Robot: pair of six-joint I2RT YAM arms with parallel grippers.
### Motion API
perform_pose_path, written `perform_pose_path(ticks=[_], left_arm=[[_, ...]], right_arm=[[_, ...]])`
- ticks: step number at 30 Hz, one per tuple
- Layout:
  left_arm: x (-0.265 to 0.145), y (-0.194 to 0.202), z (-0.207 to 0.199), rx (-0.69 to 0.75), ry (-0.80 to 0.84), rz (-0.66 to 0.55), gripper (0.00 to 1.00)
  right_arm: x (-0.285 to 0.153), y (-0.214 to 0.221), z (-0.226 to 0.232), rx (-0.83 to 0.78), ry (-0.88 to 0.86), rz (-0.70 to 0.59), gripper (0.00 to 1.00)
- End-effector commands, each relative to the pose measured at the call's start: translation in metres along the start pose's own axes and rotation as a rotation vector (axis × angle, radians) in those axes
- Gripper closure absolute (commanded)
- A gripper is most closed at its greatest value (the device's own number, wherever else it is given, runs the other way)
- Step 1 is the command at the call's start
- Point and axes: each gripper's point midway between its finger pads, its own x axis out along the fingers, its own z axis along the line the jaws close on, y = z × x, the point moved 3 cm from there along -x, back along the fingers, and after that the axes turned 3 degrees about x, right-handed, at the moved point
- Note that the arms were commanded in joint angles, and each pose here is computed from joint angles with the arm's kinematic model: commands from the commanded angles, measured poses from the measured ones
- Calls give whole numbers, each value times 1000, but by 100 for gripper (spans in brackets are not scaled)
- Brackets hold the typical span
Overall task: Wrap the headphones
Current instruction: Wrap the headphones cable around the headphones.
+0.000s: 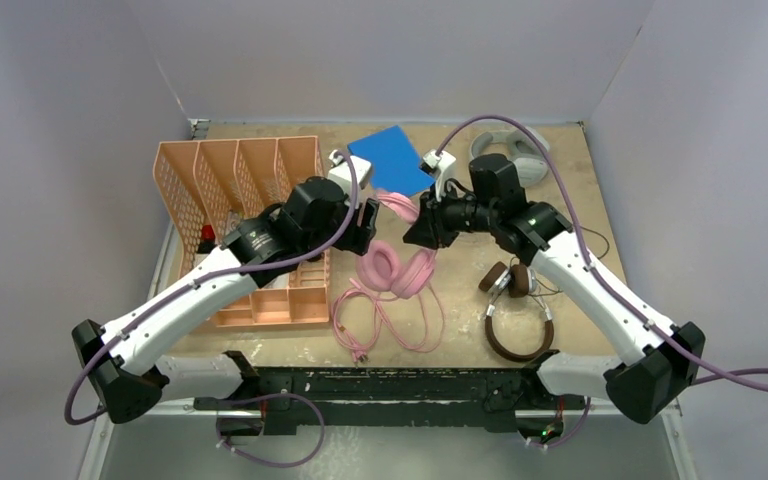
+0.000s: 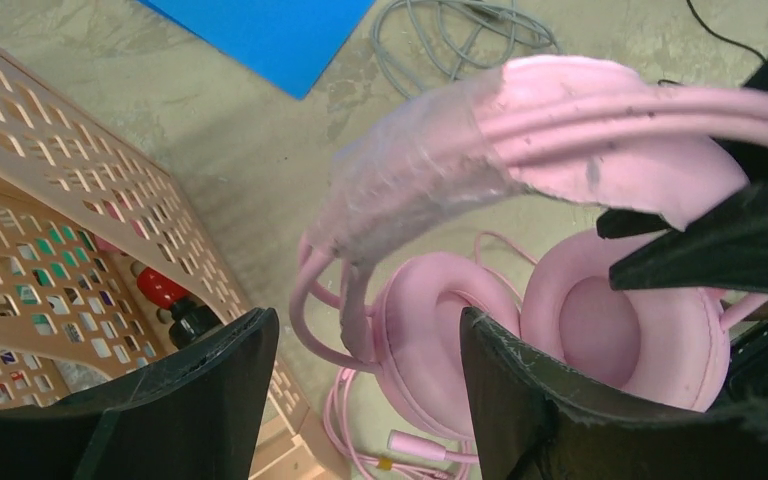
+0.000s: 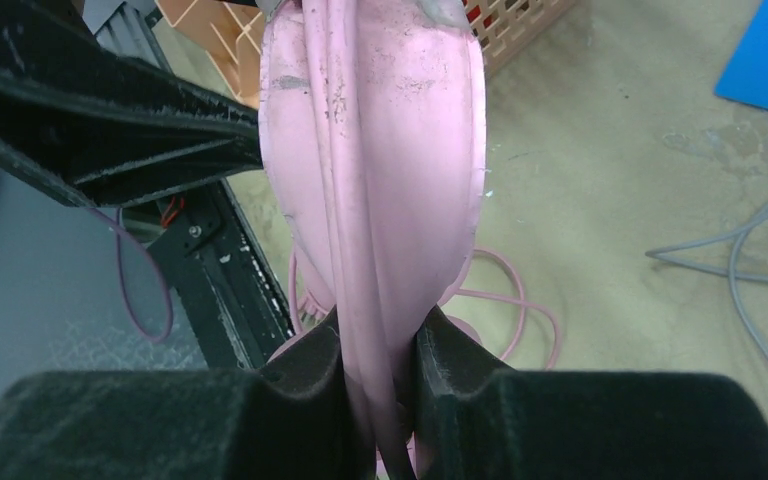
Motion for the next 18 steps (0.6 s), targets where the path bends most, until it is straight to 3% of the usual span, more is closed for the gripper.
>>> perform_pose_path(ticks=[1, 7, 13, 18], left_arm=[[-13, -17, 1, 56, 23, -101, 34], [-2, -27, 9, 98, -53, -95, 43], [1, -23, 11, 197, -49, -93, 42], [-6, -27, 11, 226, -22, -160, 42]], right_arm=[[-7, -29, 24, -11, -118, -53, 100], [-6, -26, 38, 3, -227, 15, 100], [-6, -30, 42, 27, -251, 49, 100], [-2, -27, 48, 64, -314, 90, 100]])
